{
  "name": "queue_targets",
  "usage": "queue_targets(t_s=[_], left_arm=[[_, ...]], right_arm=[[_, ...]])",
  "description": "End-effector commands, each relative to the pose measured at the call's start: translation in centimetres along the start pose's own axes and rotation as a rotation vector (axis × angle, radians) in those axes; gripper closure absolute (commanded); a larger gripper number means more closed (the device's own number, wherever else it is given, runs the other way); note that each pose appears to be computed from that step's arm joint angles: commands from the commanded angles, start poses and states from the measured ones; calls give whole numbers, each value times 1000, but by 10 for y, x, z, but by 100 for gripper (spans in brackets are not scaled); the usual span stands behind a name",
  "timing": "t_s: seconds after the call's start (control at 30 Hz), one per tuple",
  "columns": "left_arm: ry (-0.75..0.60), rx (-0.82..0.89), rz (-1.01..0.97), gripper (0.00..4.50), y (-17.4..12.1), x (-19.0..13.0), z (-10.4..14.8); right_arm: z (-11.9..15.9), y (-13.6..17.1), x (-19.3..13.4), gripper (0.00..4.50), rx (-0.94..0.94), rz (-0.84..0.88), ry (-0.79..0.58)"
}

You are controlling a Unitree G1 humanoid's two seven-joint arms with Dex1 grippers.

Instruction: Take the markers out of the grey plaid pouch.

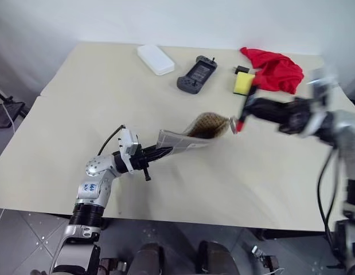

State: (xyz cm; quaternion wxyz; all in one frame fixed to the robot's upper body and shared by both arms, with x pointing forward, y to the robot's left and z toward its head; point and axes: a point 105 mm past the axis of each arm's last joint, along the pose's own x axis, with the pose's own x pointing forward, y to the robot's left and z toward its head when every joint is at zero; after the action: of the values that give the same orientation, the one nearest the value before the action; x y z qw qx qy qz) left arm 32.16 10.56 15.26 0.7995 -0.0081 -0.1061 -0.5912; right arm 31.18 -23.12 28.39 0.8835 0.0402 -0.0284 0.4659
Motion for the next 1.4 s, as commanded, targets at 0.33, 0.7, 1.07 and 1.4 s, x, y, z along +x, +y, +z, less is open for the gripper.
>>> queue_targets(t_s=[0.33, 0.7, 1.07, 1.4], left_arm=[[-25, 5, -255, 450, -30, 32, 2], [-57, 126, -172, 450, -18, 37, -1], [-47, 163, -160, 450, -14, 36, -4], [-39, 164, -154, 450, -12, 41, -8]], right_arm=[[-98, -82, -130, 390, 78, -720, 631], [-110, -84, -128, 162, 29, -705, 671], [4, -27, -57, 121, -239, -262, 463], [-19, 41, 41, 448, -278, 58, 460]])
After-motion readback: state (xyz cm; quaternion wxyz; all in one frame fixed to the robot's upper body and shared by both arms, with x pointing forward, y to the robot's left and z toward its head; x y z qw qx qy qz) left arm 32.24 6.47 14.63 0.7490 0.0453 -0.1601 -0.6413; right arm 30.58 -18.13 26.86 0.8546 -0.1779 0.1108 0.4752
